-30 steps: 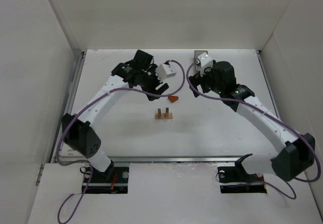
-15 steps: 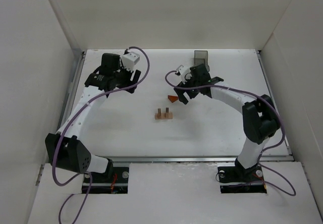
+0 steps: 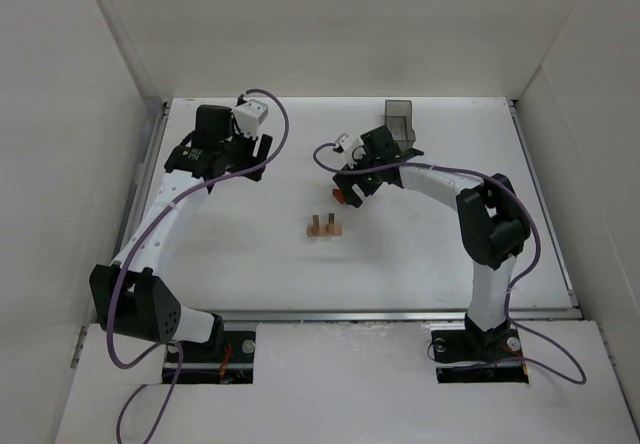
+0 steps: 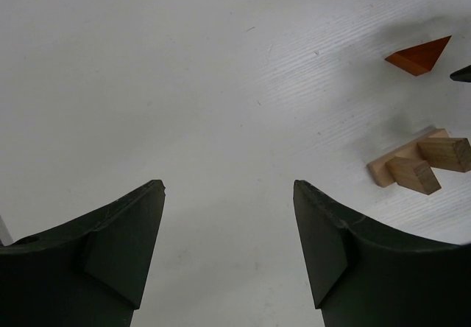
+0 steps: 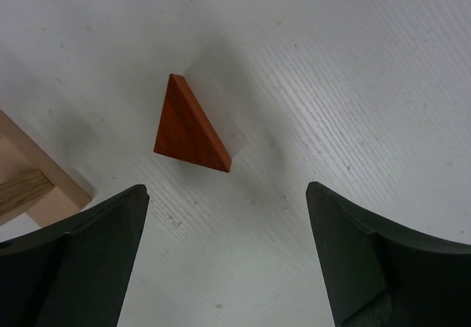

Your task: Build the wood block tower

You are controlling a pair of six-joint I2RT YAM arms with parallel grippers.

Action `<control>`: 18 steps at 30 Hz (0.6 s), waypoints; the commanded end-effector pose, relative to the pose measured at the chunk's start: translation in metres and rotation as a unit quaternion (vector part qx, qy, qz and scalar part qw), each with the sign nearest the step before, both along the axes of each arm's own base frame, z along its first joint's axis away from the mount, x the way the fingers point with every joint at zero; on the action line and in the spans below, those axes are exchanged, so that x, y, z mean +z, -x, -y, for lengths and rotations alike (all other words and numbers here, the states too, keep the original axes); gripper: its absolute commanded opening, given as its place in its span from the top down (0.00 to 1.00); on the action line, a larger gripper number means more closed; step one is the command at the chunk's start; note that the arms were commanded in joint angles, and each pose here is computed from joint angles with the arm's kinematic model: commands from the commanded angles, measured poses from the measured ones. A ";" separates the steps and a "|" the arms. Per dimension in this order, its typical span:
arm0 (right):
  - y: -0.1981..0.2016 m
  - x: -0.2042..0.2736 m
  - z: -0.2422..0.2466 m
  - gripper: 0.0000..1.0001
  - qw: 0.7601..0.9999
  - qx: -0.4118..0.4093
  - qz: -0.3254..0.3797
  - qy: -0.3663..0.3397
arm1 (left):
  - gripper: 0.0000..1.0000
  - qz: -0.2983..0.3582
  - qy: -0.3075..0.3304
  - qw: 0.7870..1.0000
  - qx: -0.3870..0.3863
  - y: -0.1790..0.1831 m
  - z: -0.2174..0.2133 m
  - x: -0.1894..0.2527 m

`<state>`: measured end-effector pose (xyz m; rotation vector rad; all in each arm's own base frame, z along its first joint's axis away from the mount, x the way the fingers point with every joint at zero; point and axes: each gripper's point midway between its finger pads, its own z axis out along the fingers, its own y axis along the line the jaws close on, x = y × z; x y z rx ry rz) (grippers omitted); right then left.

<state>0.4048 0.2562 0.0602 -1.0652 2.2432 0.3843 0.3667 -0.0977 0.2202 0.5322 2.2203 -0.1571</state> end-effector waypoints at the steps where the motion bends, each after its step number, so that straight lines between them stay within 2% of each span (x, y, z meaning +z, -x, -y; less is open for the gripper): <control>1: -0.008 0.017 -0.022 0.06 0.999 0.027 0.026 -0.003 | 0.33 0.022 0.008 1.000 0.014 -0.004 -0.004 0.011; 9: -0.007 -0.001 -0.027 0.09 0.999 0.028 0.004 0.023 | 0.33 0.018 0.007 1.000 0.008 -0.002 -0.003 0.008; 14: -0.011 -0.006 -0.028 0.18 0.999 0.025 -0.006 0.033 | 0.34 0.018 0.007 1.000 0.008 -0.002 -0.003 0.008; 17: -0.018 -0.003 -0.032 0.28 0.999 0.025 -0.002 0.031 | 0.34 0.013 0.006 1.000 0.008 -0.003 -0.003 0.004; 18: -0.016 -0.009 -0.031 0.35 0.999 0.026 -0.010 0.035 | 0.34 0.013 0.006 1.000 0.008 -0.003 -0.003 0.004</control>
